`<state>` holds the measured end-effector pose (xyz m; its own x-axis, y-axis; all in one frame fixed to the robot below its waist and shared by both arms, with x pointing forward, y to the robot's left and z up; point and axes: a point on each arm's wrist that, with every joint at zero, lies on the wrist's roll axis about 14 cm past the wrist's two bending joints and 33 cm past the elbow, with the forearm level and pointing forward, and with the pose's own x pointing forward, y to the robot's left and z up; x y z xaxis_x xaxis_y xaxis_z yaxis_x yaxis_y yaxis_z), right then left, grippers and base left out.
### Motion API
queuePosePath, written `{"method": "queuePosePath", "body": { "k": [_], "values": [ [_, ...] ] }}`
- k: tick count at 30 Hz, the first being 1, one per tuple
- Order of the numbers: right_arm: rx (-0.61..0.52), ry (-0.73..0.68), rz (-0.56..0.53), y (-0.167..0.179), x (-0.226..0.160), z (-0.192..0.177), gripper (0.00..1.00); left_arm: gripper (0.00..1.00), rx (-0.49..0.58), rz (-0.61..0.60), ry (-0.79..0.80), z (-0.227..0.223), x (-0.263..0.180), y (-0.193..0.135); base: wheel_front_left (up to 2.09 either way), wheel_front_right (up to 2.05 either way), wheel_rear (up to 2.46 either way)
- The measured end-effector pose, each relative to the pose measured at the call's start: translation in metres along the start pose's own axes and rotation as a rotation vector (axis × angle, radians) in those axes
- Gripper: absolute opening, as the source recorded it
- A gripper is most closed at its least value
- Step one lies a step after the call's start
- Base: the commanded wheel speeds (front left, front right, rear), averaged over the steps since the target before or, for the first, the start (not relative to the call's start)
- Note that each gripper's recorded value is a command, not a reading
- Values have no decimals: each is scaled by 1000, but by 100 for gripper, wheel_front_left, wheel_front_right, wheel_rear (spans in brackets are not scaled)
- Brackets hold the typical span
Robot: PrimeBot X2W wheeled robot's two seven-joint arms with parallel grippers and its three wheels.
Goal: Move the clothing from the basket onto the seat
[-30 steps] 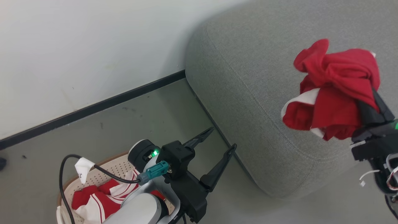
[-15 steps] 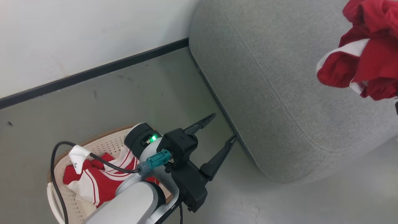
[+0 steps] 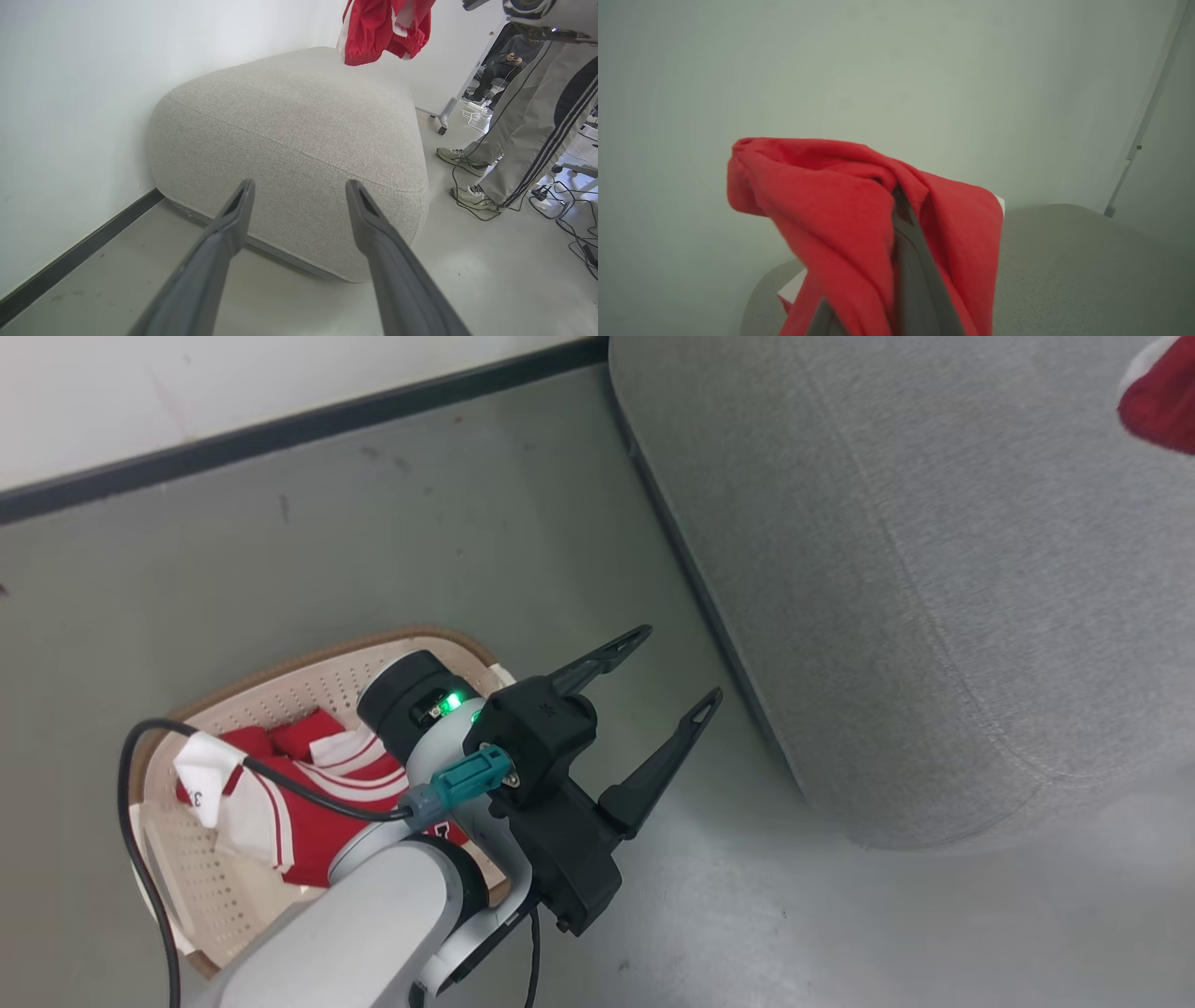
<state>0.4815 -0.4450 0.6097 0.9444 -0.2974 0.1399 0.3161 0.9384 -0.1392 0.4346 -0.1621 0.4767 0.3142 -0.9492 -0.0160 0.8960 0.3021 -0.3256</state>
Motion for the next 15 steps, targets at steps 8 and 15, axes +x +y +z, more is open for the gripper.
{"method": "queuePosePath", "body": {
  "k": [8,15],
  "values": [
    [1,-17,-15,3,28,-5,0,100,-24,47,23,-19,-6,28,0,0,0],
    [-17,28,-31,1,36,-26,0,100,-39,58,36,-30,-7,39,0,0,0]
  ]
}}
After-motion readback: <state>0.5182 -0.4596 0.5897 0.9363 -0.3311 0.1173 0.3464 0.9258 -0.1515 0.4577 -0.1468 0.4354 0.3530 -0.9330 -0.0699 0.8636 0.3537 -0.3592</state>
